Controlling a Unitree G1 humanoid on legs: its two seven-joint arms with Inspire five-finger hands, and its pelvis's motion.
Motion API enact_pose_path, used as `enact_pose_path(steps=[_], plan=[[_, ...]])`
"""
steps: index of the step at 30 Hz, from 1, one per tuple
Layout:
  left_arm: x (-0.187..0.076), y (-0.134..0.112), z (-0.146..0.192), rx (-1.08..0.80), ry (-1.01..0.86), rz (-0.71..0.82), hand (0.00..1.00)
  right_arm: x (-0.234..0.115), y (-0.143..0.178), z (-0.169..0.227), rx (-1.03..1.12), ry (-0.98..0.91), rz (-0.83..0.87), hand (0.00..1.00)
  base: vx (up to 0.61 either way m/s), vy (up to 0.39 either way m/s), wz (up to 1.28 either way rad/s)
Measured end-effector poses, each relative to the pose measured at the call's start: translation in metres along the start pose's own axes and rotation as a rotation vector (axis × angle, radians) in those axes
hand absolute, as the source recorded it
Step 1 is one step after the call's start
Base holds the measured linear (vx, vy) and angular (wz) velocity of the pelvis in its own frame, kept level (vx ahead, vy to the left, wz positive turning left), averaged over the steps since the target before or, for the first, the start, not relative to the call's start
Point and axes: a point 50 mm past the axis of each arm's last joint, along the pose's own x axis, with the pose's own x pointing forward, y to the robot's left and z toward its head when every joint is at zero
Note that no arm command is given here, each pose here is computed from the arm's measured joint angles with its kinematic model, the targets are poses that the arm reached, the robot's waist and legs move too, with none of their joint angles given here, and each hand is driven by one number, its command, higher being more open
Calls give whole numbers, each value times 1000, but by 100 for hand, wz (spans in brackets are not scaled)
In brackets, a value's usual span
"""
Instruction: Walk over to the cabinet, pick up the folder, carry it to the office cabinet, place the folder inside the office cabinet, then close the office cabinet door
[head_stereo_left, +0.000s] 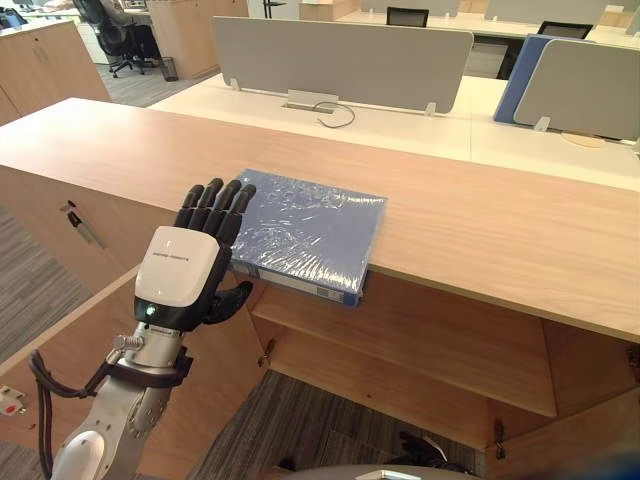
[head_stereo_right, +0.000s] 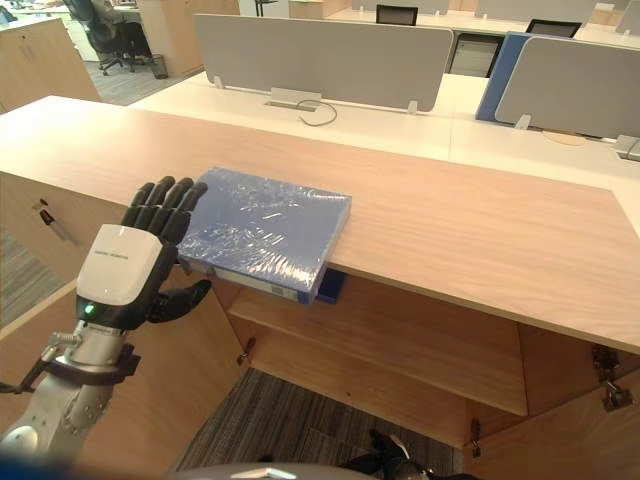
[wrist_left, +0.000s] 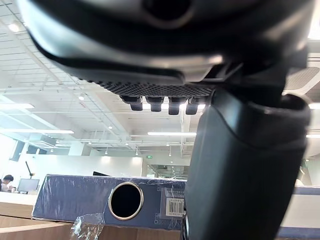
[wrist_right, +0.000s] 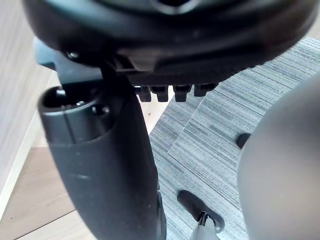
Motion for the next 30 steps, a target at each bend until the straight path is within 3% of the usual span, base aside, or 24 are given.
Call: enact_pose_path(steps=[14,15,26,30], plan=[[13,-14,1,-33,19,-4,100,0,-2,0,-3,-2,-1,100,-12,-4,-13],[13,-15,1,-34,19,-5,0,0,-3,0,-4,-1,-2,100,-22,9,-19],[11,-30,-4,-25,32,-86,0,0,-9,0,-5,-5,-18,100,-22,10,-10],[21,-14,2,-31,7,33,0,-1,-12,-2,15,0,-28,100,-3,3,-3]])
